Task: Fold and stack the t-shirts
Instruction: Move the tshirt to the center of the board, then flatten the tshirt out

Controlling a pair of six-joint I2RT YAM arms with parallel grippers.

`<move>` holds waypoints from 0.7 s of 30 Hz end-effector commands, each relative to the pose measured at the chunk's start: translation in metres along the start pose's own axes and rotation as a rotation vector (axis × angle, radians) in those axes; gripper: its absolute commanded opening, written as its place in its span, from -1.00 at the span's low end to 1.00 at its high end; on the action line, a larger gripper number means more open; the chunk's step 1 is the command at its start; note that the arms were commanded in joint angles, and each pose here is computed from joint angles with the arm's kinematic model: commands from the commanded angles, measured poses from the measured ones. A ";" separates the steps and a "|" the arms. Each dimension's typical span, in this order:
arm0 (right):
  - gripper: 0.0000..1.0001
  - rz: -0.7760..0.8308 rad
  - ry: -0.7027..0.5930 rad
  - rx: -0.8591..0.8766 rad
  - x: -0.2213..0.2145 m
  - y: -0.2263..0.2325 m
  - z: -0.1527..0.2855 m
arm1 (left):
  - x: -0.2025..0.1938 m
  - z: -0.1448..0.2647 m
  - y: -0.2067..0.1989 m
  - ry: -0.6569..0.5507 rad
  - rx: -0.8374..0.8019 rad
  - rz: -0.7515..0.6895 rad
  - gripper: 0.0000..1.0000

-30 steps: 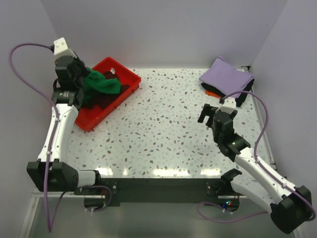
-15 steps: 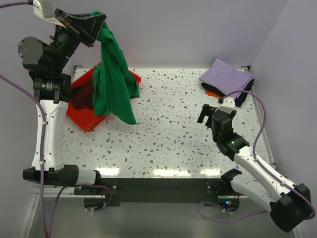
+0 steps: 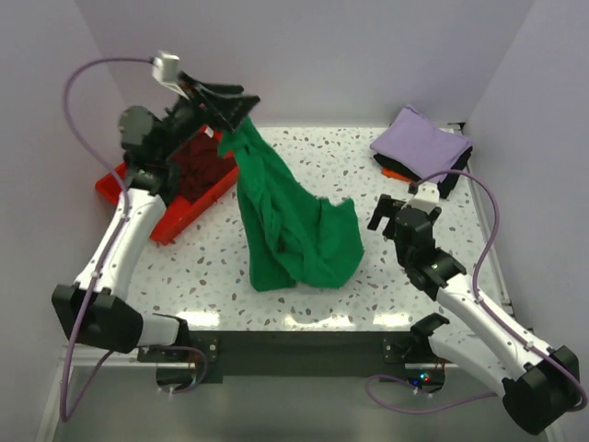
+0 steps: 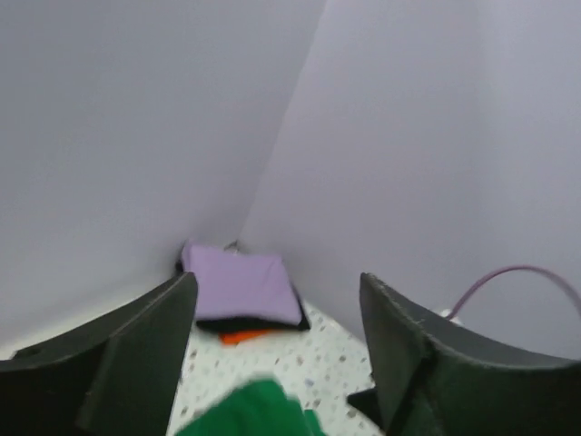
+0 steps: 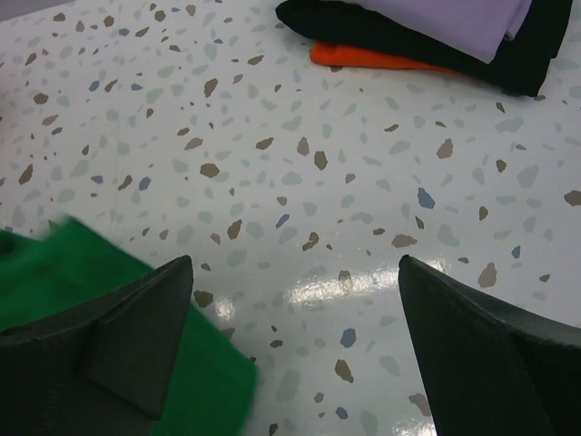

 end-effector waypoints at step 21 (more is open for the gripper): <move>0.92 0.020 0.267 0.164 -0.084 0.036 -0.004 | -0.269 0.212 0.063 0.405 0.804 0.036 0.72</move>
Point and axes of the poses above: each gripper's point midway between its finger pads, its own z axis back along the fingers, its own y axis along the line the jaws close on, x = y × z, the point moved 2 cm from there along z, back along the fingers, and after that the axes turned 7 degrees about -z, right-handed, at the moved point
